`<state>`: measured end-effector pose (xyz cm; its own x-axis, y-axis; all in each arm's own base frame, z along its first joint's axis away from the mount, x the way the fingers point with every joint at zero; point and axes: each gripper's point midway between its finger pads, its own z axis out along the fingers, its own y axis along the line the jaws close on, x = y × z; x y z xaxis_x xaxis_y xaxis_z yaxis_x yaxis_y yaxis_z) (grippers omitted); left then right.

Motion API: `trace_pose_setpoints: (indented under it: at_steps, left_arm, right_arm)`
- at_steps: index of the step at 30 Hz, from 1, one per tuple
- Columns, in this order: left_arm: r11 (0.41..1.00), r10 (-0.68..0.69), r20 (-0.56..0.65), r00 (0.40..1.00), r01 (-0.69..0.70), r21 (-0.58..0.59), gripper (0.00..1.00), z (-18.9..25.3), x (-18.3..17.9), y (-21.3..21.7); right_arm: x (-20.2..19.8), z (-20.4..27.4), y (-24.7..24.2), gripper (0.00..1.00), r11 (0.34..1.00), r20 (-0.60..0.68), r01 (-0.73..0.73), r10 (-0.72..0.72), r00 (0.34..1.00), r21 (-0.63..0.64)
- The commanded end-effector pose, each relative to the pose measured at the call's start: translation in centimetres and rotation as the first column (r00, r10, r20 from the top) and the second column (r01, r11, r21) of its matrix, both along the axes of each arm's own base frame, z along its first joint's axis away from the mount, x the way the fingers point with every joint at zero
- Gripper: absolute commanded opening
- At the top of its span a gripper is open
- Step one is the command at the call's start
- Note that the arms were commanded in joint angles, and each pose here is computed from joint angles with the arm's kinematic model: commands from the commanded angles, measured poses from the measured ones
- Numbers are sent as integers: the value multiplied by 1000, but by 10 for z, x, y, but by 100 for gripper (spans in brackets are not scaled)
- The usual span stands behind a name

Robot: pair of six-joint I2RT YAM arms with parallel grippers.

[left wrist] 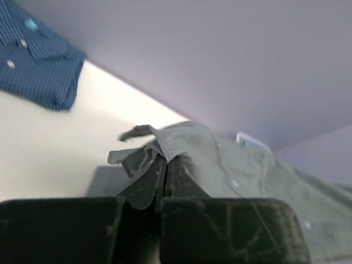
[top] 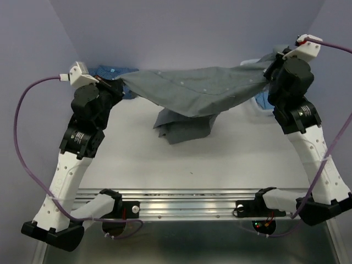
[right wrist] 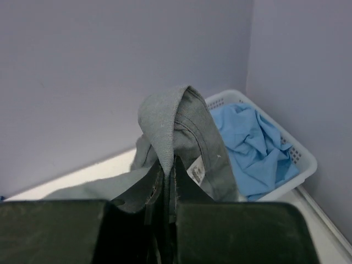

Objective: Fold and stack the long sleeve shirts
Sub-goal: Flatten the shirt out

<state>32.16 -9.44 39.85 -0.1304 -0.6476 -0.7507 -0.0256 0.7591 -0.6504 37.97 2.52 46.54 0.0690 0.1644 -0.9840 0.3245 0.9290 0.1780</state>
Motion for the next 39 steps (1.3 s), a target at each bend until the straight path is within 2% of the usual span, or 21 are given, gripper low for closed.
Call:
trace_pose_setpoints:
  at_steps: [1,5,6,10,13,17,20,25,30,33,36,39]
  left_arm:
    - [983,184,148,972,-186,-1,0,68,-10,43]
    - [970,237,205,950,-242,-4,0,100,-2,57]
    - [968,246,200,948,-252,5,0,101,5,64]
    - [968,237,202,950,-248,28,0,105,37,81]
    - [972,218,193,957,-230,45,0,102,60,88]
    - [984,154,196,968,-168,53,0,106,69,84]
    - [992,107,227,968,-120,42,0,110,57,75]
    - [994,99,151,983,-105,28,0,66,33,72]
    - [997,70,97,993,-72,17,0,37,-21,67]
    - [998,63,106,992,-64,10,0,36,-47,66]
    - [998,66,71,995,-67,7,0,29,-56,66]
    - [997,78,-28,997,-78,4,0,0,-37,68]
  right_arm:
    - [-37,44,-22,1,998,113,61,-61,992,5]
    - [-54,70,-28,1,998,174,53,-50,984,-16]
    - [-59,78,-34,1,996,189,87,-83,978,-12]
    - [-51,84,-45,1,981,168,181,-167,972,-73]
    - [-34,81,-41,1,974,145,198,-182,973,-110]
    - [-25,90,-38,1,973,154,198,-179,972,-117]
    - [-29,93,-40,1,972,159,206,-187,969,-116]
    - [-49,75,-50,1,968,136,224,-207,969,-117]
    - [-101,77,-72,1,968,191,247,-233,954,-53]
    - [-121,79,-81,1,964,211,263,-251,945,-30]
    - [-122,76,-82,1,962,198,269,-258,946,-35]
    - [-98,55,-73,1,961,137,270,-259,956,-65]
